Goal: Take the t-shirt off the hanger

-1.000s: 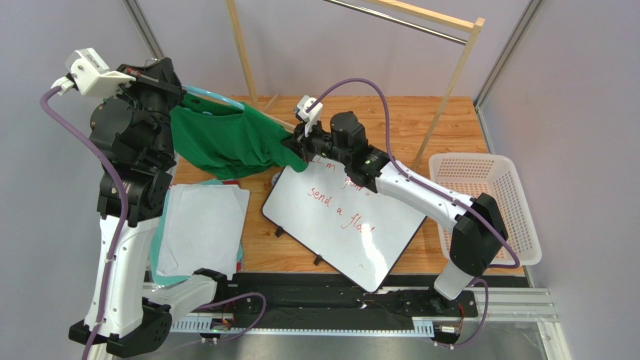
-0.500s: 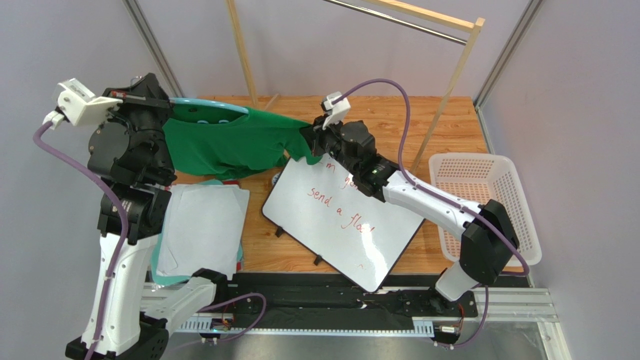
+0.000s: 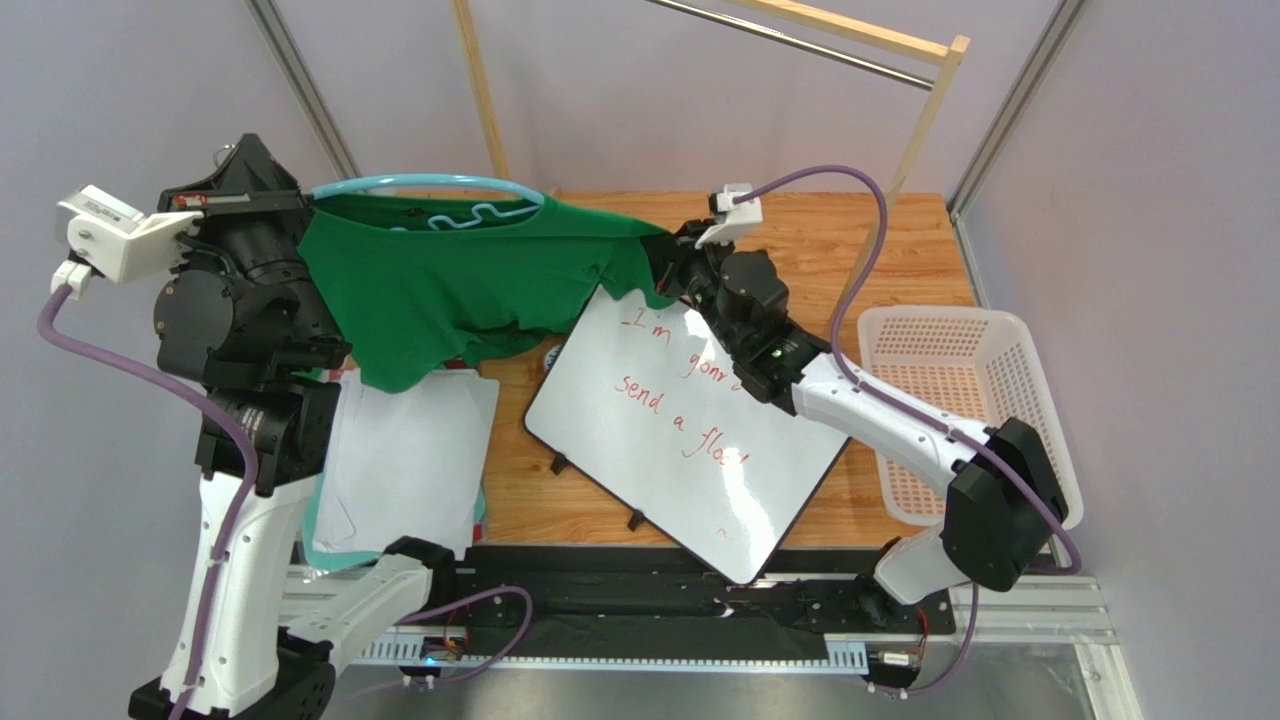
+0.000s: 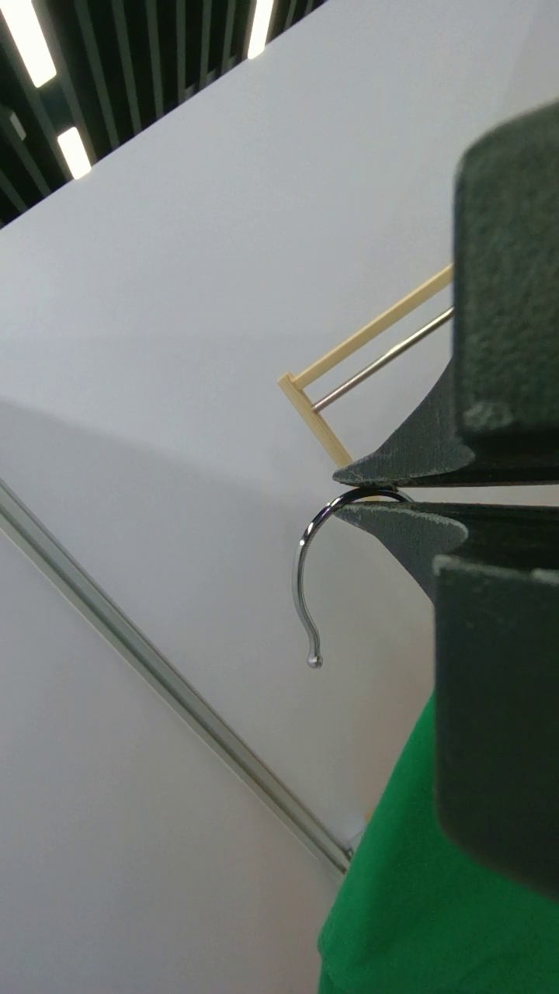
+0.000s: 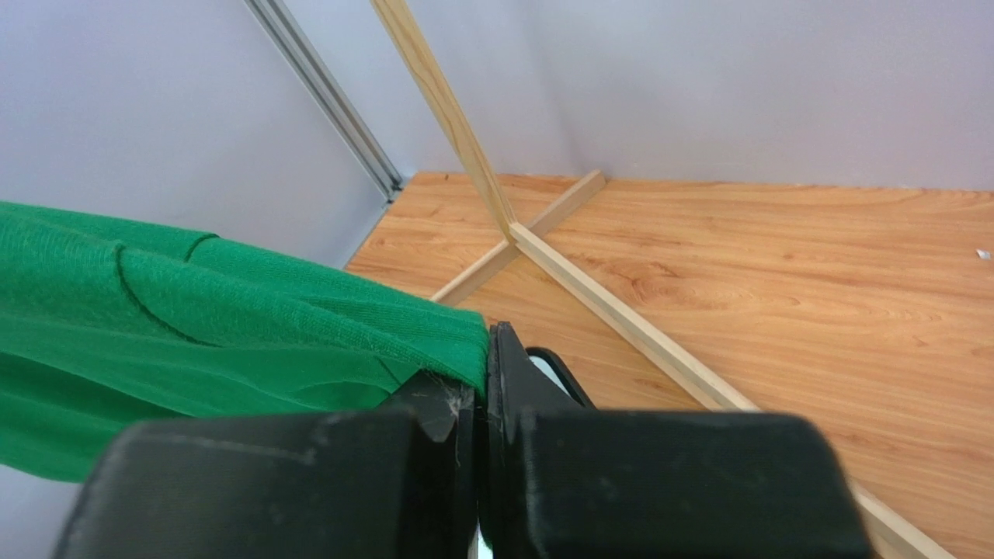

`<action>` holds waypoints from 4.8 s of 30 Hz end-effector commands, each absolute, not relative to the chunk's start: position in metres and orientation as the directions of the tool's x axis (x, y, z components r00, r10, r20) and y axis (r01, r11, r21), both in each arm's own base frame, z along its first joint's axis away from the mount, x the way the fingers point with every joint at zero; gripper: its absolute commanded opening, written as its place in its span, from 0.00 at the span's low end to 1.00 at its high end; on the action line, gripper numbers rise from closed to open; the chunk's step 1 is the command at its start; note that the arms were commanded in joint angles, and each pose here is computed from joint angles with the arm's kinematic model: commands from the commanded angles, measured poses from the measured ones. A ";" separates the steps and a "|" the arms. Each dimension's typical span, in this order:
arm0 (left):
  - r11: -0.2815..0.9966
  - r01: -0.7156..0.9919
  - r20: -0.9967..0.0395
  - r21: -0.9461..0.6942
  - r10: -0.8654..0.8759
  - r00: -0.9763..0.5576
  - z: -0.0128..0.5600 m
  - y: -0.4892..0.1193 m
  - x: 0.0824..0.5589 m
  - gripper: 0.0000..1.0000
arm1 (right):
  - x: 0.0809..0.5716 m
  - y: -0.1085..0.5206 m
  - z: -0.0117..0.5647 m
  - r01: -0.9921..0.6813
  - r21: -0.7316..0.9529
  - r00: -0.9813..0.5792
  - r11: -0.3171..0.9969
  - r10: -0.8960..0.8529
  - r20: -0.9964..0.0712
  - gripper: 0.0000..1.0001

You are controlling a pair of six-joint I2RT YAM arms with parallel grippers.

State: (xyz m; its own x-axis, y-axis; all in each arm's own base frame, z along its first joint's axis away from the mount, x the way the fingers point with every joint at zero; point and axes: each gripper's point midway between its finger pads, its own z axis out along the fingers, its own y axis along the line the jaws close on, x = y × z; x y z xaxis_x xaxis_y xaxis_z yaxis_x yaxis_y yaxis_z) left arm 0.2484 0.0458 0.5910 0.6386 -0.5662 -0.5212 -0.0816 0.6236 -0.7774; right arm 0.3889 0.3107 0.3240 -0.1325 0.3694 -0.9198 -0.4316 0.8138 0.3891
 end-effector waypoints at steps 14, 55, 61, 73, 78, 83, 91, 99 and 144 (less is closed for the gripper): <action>0.551 0.006 -0.311 -0.834 -0.479 0.821 0.641 0.088 0.177 0.00 | 0.412 0.261 0.341 -0.294 0.525 -0.071 0.799 0.529 -0.845 0.00; 0.879 -0.053 -0.878 -0.475 -0.477 -0.035 0.446 -0.056 0.328 0.13 | 0.453 0.451 0.362 -0.743 0.358 -0.246 0.565 0.267 -0.932 0.00; 0.837 0.100 -0.792 -0.538 -0.462 -0.400 0.321 -0.112 0.327 0.24 | 0.433 0.437 0.383 -0.749 0.377 -0.236 0.545 0.313 -0.920 0.00; 0.672 0.152 -0.560 -0.725 -0.447 -0.698 0.198 -0.168 0.369 0.42 | 0.427 0.436 0.384 -0.747 0.403 -0.266 0.529 0.318 -0.910 0.00; 0.658 0.155 -0.565 -0.737 -0.473 -0.676 0.191 -0.167 0.360 0.42 | 0.426 0.434 0.387 -0.749 0.396 -0.258 0.531 0.316 -0.913 0.00; 0.725 -0.012 -0.544 -0.689 -0.527 -0.653 0.177 -0.139 0.339 0.40 | 0.425 0.433 0.385 -0.746 0.396 -0.259 0.535 0.313 -0.913 0.00; 0.716 -0.033 -0.568 -0.698 -0.581 -0.583 0.173 -0.127 0.324 0.55 | 0.423 0.432 0.383 -0.741 0.413 -0.274 0.530 0.322 -0.906 0.00; 0.692 -0.040 -0.524 -0.721 -0.582 -0.621 0.152 -0.138 0.346 0.57 | 0.419 0.432 0.384 -0.741 0.425 -0.289 0.520 0.325 -0.901 0.00; 0.558 0.318 -0.639 -0.767 -0.712 -0.290 0.416 -0.111 0.301 0.00 | 0.456 0.459 0.354 -0.671 0.416 -0.362 0.614 0.219 -0.906 0.58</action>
